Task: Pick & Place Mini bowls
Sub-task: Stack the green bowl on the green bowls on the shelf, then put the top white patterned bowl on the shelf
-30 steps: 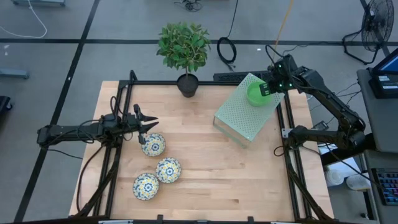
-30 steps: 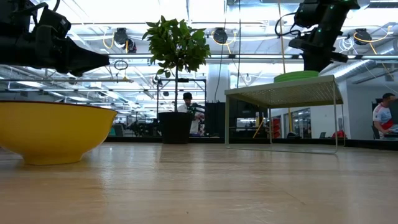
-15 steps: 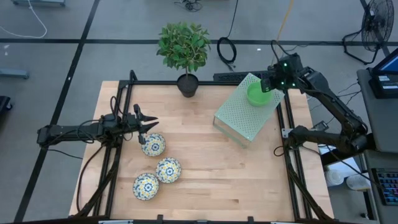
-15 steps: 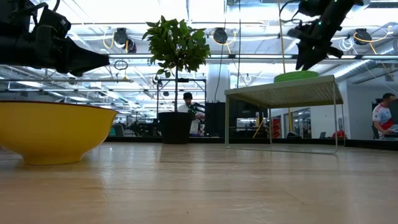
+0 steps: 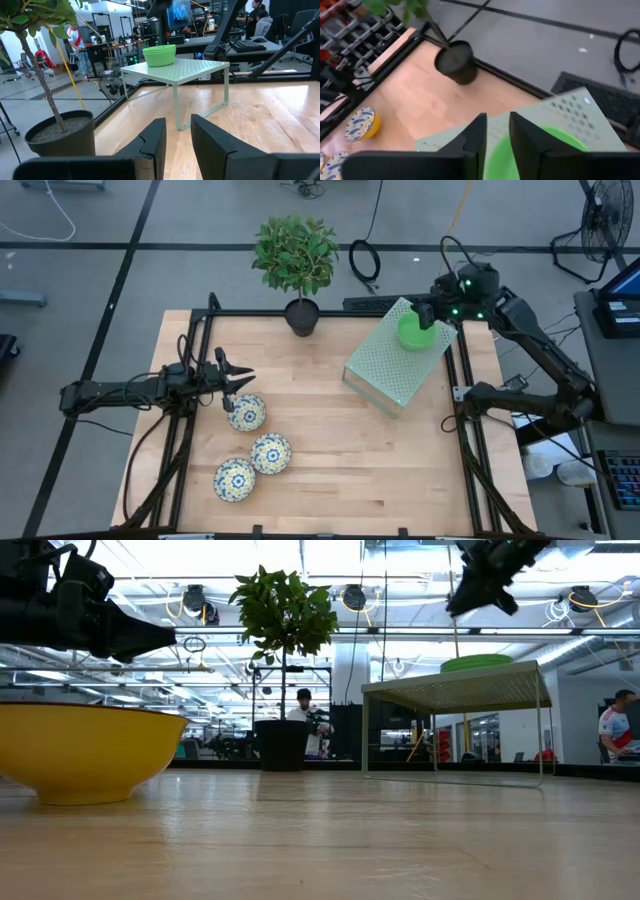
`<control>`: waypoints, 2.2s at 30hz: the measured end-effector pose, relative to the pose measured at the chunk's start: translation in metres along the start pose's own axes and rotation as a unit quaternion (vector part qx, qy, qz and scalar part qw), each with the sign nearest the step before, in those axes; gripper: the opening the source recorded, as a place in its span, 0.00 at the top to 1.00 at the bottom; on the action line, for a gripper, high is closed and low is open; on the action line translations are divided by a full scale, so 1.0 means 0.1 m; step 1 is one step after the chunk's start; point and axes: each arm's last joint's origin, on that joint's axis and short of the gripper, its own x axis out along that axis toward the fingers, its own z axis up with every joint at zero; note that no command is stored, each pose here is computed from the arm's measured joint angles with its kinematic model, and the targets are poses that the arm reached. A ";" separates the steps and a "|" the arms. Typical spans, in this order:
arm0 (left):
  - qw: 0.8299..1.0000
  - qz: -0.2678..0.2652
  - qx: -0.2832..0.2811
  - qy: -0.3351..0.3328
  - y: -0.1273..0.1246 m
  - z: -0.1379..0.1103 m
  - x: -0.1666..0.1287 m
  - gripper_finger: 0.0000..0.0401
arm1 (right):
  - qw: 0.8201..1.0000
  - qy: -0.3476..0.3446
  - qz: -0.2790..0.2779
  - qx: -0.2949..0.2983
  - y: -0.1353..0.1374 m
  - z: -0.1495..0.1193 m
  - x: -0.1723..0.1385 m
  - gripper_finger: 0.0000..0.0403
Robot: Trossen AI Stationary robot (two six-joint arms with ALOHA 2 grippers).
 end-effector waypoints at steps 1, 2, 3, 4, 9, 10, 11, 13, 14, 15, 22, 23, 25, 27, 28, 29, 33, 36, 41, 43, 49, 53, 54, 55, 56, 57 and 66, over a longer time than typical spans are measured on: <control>1.000 0.000 0.000 0.000 0.00 0.00 0.00 0.77 | 1.000 0.004 0.006 -0.006 0.05 0.03 0.02 0.87; 1.000 0.000 0.000 0.000 0.00 0.00 0.00 0.77 | 1.000 0.010 0.005 -0.011 0.09 0.05 0.04 0.90; 1.000 0.000 0.000 0.000 0.00 0.00 0.00 0.77 | 1.000 0.018 0.002 -0.016 0.13 0.07 0.06 0.93; 1.000 0.000 0.000 0.000 0.00 0.00 0.00 0.77 | 0.999 0.030 -0.003 -0.021 0.16 0.08 0.09 0.96; 1.000 0.000 0.000 0.000 0.00 0.00 0.00 0.77 | 0.987 0.128 -0.090 -0.039 0.16 0.02 0.33 0.99; 1.000 0.000 0.000 0.000 0.00 0.00 0.00 0.77 | 0.981 0.153 -0.110 -0.039 0.14 -0.01 0.39 0.99; 1.000 0.000 0.000 0.000 0.00 0.00 0.00 0.77 | 0.975 0.177 -0.127 -0.041 0.11 -0.04 0.44 0.99; 1.000 0.000 0.000 0.000 0.00 0.00 0.00 0.77 | 0.962 0.221 -0.153 -0.044 0.06 -0.10 0.54 1.00; 1.000 0.000 0.000 0.000 0.00 0.00 0.00 0.77 | 0.957 0.236 -0.162 -0.044 0.04 -0.11 0.59 1.00; 1.000 0.000 0.000 0.000 0.00 0.00 0.00 0.77 | 0.954 0.247 -0.166 -0.043 0.03 -0.12 0.63 1.00; 1.000 0.000 0.000 0.000 0.00 0.00 0.00 0.77 | 0.941 0.285 -0.178 -0.036 -0.04 -0.16 0.92 1.00; 1.000 0.000 0.000 0.000 0.00 0.00 0.00 0.77 | 0.939 0.291 -0.180 -0.034 -0.04 -0.17 0.96 1.00; 1.000 0.000 0.000 0.000 0.00 0.00 0.00 0.77 | 0.936 0.301 -0.182 -0.032 -0.05 -0.19 1.01 1.00; 1.000 0.000 0.000 0.000 0.00 0.00 0.00 0.77 | 0.932 0.312 -0.183 -0.033 -0.05 -0.21 1.06 1.00; 1.000 0.000 0.000 0.000 0.00 0.00 0.00 0.77 | 0.930 0.316 -0.183 -0.034 -0.04 -0.22 1.09 1.00; 1.000 0.000 0.000 0.000 0.00 0.00 0.00 0.77 | 0.929 0.320 -0.183 -0.034 -0.04 -0.23 1.11 1.00; 1.000 0.000 0.000 0.000 0.00 0.00 0.00 0.77 | 0.925 0.331 -0.185 -0.035 -0.03 -0.26 1.19 1.00; 1.000 0.000 0.000 0.000 0.00 0.00 0.00 0.77 | 0.922 0.336 -0.188 -0.034 -0.03 -0.27 1.21 1.00; 1.000 0.000 0.000 0.000 0.00 0.00 0.00 0.77 | 0.920 0.335 -0.199 -0.033 -0.04 -0.27 1.22 1.00; 1.000 0.000 0.000 0.000 0.00 0.00 0.00 0.77 | 0.919 0.331 -0.210 -0.039 -0.04 -0.27 1.21 1.00; 1.000 0.000 0.000 0.000 0.00 0.00 0.00 0.77 | 0.929 0.301 -0.212 -0.048 0.00 -0.22 1.00 1.00; 1.000 0.000 0.000 0.000 0.00 0.00 0.00 0.77 | 0.940 0.268 -0.203 -0.052 0.04 -0.18 0.79 1.00; 1.000 0.000 0.000 0.000 0.00 0.00 0.00 0.77 | 0.943 0.259 -0.200 -0.053 0.06 -0.17 0.73 1.00; 1.000 0.000 0.000 0.000 0.00 0.00 0.00 0.77 | 0.947 0.248 -0.197 -0.054 0.07 -0.16 0.66 1.00; 1.000 0.000 0.000 0.000 0.00 0.00 0.00 0.77 | 0.950 0.238 -0.194 -0.057 0.08 -0.15 0.59 1.00; 1.000 0.000 0.000 0.000 0.00 0.00 0.00 0.77 | 0.953 0.228 -0.190 -0.060 0.09 -0.14 0.52 1.00; 1.000 0.000 0.000 0.000 0.00 0.00 0.00 0.77 | 0.976 0.127 -0.128 -0.122 0.32 -0.17 -0.09 1.00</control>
